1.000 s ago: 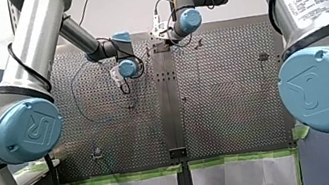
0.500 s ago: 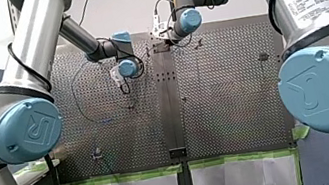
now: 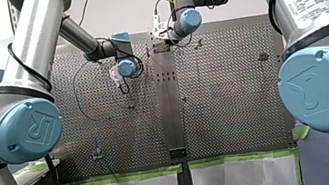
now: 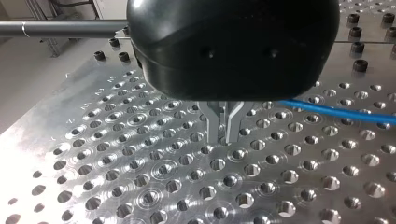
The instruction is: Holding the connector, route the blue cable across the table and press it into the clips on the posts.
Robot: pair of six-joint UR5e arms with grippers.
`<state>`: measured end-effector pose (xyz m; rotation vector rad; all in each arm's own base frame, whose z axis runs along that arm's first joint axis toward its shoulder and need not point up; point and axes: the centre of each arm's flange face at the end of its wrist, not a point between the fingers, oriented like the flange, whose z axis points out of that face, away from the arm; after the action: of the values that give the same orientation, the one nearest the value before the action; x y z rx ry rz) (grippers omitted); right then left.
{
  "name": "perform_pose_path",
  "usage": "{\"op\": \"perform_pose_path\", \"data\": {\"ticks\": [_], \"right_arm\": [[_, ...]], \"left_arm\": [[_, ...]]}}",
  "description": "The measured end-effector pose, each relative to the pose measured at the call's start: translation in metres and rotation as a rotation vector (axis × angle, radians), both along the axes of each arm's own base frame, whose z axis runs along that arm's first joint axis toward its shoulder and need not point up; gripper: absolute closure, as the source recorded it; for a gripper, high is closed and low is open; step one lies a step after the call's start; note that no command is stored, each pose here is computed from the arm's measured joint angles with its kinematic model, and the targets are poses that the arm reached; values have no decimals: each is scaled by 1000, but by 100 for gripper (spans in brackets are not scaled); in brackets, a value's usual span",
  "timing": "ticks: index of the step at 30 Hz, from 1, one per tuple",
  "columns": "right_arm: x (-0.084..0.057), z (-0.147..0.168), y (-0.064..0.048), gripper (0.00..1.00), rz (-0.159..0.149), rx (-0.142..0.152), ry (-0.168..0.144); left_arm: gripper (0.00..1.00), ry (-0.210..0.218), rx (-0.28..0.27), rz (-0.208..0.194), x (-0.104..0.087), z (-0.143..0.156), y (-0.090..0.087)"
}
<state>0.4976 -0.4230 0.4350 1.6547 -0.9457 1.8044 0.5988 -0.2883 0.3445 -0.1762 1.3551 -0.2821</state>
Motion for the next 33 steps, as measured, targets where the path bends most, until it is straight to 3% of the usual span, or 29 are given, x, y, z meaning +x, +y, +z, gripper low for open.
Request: {"op": "perform_pose_path", "data": {"ticks": [9, 10, 12, 17, 23, 33], "right_arm": [[0, 0, 0, 100, 0, 0, 0], [0, 0, 0, 100, 0, 0, 0], [0, 0, 1, 100, 0, 0, 1], [2, -7, 17, 100, 16, 10, 46], [2, -13, 23, 100, 22, -7, 95], [2, -14, 23, 100, 23, -16, 108]], "left_arm": [[90, 0, 0, 0, 0, 0, 0], [78, 1, 2, -2, -1, 0, -1], [78, 8, 9, -9, -6, 1, -4], [78, 40, 24, -22, -25, 2, -6], [78, 76, 36, -24, -46, 0, -1], [78, 144, 57, -24, -64, -32, 5]]}}
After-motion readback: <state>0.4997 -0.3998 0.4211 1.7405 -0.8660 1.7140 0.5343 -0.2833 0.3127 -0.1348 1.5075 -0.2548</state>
